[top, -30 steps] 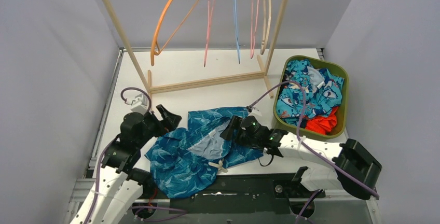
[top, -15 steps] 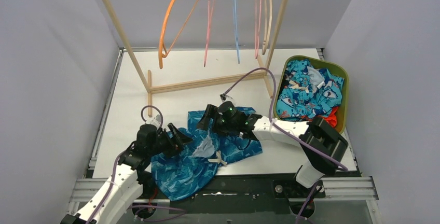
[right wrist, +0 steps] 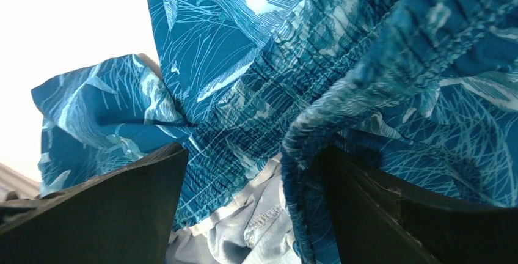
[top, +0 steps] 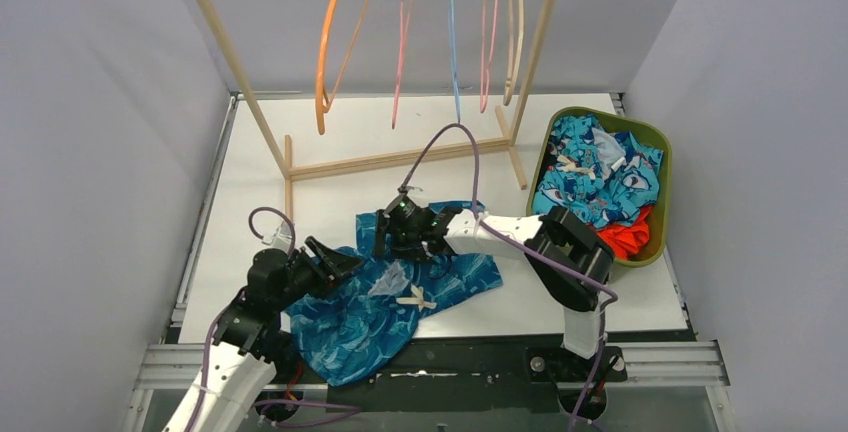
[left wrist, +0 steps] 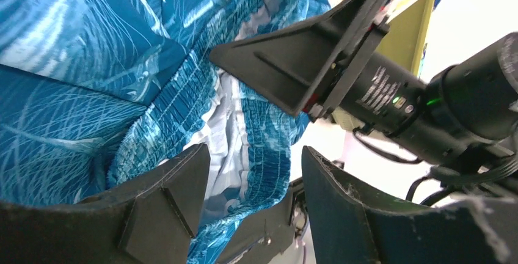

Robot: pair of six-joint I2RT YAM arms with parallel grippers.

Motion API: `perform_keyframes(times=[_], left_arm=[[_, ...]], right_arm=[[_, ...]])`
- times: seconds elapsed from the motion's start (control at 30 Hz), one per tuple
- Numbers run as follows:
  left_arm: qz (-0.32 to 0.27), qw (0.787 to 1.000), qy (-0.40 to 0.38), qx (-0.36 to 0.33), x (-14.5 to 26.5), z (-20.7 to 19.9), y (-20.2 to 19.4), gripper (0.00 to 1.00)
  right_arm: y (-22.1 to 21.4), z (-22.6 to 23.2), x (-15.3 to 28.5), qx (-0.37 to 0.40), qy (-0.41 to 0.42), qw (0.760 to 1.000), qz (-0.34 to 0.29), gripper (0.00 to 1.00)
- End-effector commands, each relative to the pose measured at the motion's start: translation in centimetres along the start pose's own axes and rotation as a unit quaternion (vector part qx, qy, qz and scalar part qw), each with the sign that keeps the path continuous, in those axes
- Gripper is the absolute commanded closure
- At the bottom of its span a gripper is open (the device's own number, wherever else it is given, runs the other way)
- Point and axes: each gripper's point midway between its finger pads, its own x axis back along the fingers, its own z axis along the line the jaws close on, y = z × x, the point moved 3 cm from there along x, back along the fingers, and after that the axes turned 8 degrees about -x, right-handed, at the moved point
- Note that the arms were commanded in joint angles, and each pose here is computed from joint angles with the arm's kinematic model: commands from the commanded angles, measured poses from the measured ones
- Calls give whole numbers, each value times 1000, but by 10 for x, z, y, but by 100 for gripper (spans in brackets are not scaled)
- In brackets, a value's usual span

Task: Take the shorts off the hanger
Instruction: Pick up the shorts at the center of the board.

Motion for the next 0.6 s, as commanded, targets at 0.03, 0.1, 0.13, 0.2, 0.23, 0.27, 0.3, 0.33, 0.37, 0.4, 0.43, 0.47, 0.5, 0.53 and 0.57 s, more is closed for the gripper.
perform_keyframes(times=[0.03, 0.1, 0.13, 0.2, 0.23, 0.27, 0.3, 0.33, 0.37, 0.4, 0.43, 0.47, 0.5, 0.53, 0.57], left_arm=[[-106, 994, 16, -39, 29, -34, 43, 44], [-128, 990, 23, -54, 39, -42, 53, 43], [-137, 988, 27, -61, 43, -45, 57, 43], [-152, 985, 33, -75, 50, -49, 64, 42], [-159, 983, 35, -81, 53, -52, 67, 42], [-167, 981, 38, -86, 56, -53, 70, 42], [-176, 979, 43, -91, 59, -54, 73, 42], [-181, 978, 45, -96, 62, -55, 75, 42], [-189, 975, 50, -102, 65, -56, 78, 41], [-195, 974, 52, -106, 68, -57, 80, 41], [-200, 972, 54, -108, 70, -58, 82, 41], [-205, 971, 55, -112, 72, -58, 83, 41], [-209, 969, 57, -115, 73, -59, 85, 41], [-211, 969, 58, -117, 74, -59, 85, 41], [-213, 968, 58, -119, 74, -59, 86, 41]], right_arm=[[2, -18, -5, 71, -109, 991, -37, 17], [-2, -27, -12, 96, -149, 983, -44, 13], [-5, -30, -15, 107, -165, 979, -45, 12], [-10, -40, -22, 135, -201, 969, -45, 11], [-12, -47, -25, 148, -222, 963, -46, 9], [-13, -56, -26, 163, -249, 953, -51, 8], [-16, -65, -28, 175, -269, 946, -51, 7], [-19, -74, -29, 186, -287, 938, -52, 7], [-21, -84, -30, 196, -301, 932, -53, 10], [-23, -94, -30, 202, -313, 926, -54, 18], [-25, -102, -28, 205, -321, 923, -56, 26], [-26, -111, -26, 207, -329, 920, -59, 35], [-26, -117, -23, 208, -333, 918, -66, 44], [-26, -124, -19, 207, -337, 916, -73, 49], [-25, -129, -14, 208, -339, 914, -79, 62]])
